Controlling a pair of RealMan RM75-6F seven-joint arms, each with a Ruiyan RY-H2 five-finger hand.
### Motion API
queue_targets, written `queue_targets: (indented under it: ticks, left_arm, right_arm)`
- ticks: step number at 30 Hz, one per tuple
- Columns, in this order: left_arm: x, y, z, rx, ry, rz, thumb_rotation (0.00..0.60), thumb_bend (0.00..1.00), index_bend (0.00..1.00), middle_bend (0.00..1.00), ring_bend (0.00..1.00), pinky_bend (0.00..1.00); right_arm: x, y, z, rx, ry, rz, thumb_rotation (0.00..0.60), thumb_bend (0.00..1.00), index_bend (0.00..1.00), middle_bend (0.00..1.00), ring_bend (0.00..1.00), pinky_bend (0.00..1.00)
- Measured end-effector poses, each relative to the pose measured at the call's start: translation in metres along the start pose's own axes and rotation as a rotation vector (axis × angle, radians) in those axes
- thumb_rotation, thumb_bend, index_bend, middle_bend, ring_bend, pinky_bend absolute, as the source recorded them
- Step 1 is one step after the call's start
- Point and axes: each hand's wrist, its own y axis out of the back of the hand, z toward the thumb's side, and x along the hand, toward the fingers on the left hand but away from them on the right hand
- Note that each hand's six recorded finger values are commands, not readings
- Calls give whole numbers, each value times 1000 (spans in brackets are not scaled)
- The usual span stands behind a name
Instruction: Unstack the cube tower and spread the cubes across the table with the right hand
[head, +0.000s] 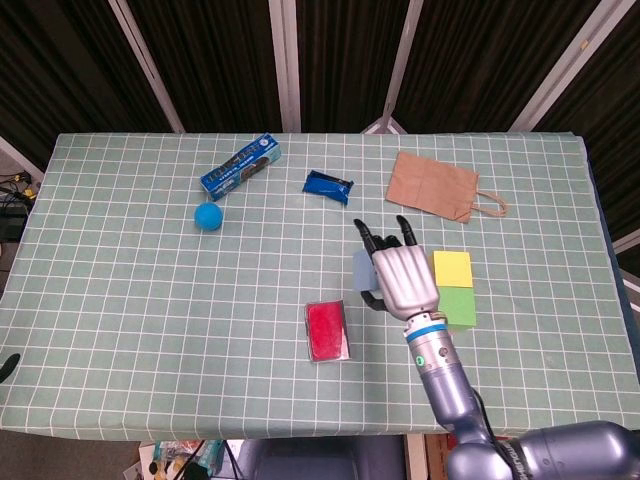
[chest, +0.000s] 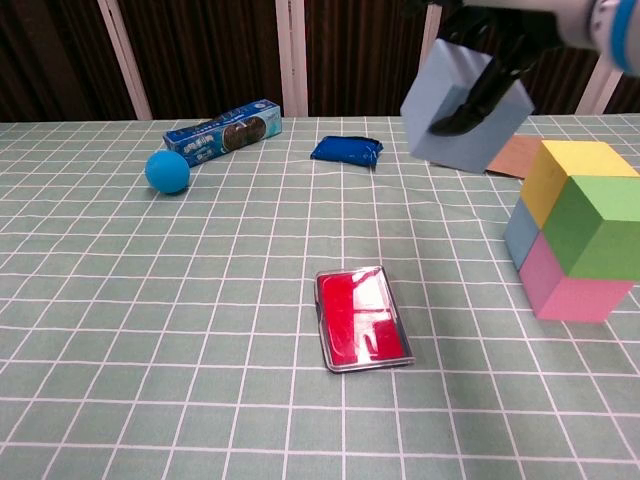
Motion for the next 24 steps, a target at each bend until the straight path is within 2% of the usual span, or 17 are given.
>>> queue_targets:
  ticks: [4,8,11,12,14,16,19,24]
  left_arm:
    - [2,0,-1,1,5,-3,600,322,98,0,0,9]
    - [6,-2,-2,7,11,-7,600,322,98,0,0,9]
    - [8,-3,-3,13,16,-13,600,322,98,0,0,9]
    - [8,-3,-3,14,17,-15,600,322,98,0,0,9]
    - [7,-3,-3,14,15,-15,600,322,98,0,0,9]
    - [6,-1,-3,12,13,-11,600,322,98,0,0,9]
    - [3,2,-4,4,14,-2,600,322,98,0,0,9]
    - [0,5,-8,-7,26,8,600,322,98,0,0,9]
  right_arm:
    - [-12,-28,28,-63,20,-2,600,262,63,428,500,0]
    - [-22,-59,55,-62,36,18,600,262,63,428,499,0]
    - [-30,-77,66,-47,33,35,600,261,61,364,395,0]
    - [-31,-82,68,-46,29,40,600,262,50,289,308,0]
    - [-34,-92,71,-48,17,52,600,252,23,199,213,0]
    - [-36,-97,71,-53,4,50,600,224,1,116,132,0]
    - [-37,-95,67,-60,-14,17,600,192,0,48,68,0]
    - [-39,-77,52,-49,-69,-81,600,131,0,27,42,0]
